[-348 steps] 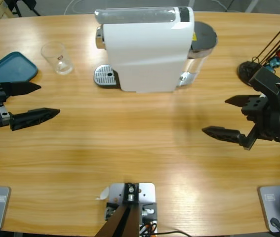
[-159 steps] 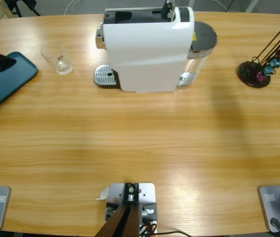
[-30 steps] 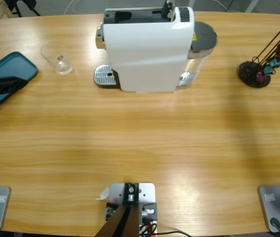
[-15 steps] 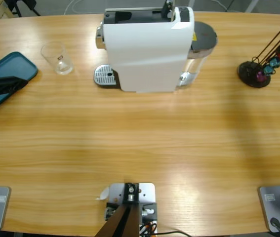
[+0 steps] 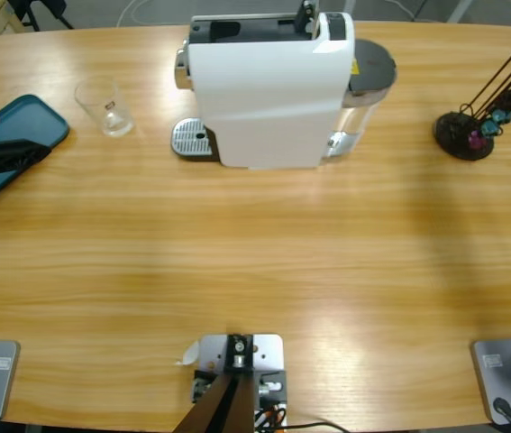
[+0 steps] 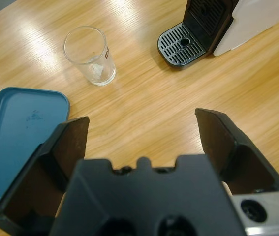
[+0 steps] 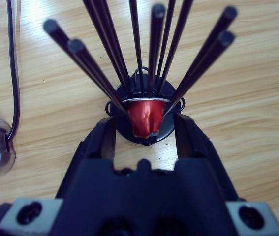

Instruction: Pour coffee

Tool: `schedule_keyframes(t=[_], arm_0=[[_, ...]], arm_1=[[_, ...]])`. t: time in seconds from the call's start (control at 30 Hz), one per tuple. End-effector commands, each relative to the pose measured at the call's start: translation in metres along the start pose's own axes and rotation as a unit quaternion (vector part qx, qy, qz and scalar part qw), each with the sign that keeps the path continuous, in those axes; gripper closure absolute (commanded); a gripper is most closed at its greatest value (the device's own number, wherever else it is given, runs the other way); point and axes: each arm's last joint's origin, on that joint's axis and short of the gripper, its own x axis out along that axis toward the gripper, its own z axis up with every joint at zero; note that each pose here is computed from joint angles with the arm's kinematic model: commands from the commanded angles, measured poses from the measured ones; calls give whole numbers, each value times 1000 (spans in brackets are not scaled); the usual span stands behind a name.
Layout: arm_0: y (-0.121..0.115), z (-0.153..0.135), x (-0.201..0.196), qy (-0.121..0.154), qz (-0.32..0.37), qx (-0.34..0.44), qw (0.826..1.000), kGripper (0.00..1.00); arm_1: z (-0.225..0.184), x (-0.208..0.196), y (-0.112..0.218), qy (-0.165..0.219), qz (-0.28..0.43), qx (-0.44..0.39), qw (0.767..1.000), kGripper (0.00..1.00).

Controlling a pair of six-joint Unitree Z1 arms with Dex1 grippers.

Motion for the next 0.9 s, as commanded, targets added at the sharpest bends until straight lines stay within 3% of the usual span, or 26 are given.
schedule_keyframes(t=[0.03, 0.07, 0.1, 0.53, 0.9], arm_0=[[-1, -8, 6, 10, 7, -2, 1000, 69], [-1, -8, 6, 10, 7, -2, 1000, 69], [-1, -7, 6, 10, 7, -2, 1000, 69], [-1, -7, 6, 10, 7, -2, 1000, 69], [-1, -7, 5, 9, 7, -2, 1000, 69]], arm_1=[[-10, 3, -1, 10, -5, 0, 1000, 808], [-11, 3, -1, 9, -4, -3, 1000, 937], [-11, 3, -1, 7, -3, -6, 1000, 1000], [-10, 1, -2, -2, -11, -12, 1000, 1000], [11, -36, -4, -41, -1, -13, 999, 1000]])
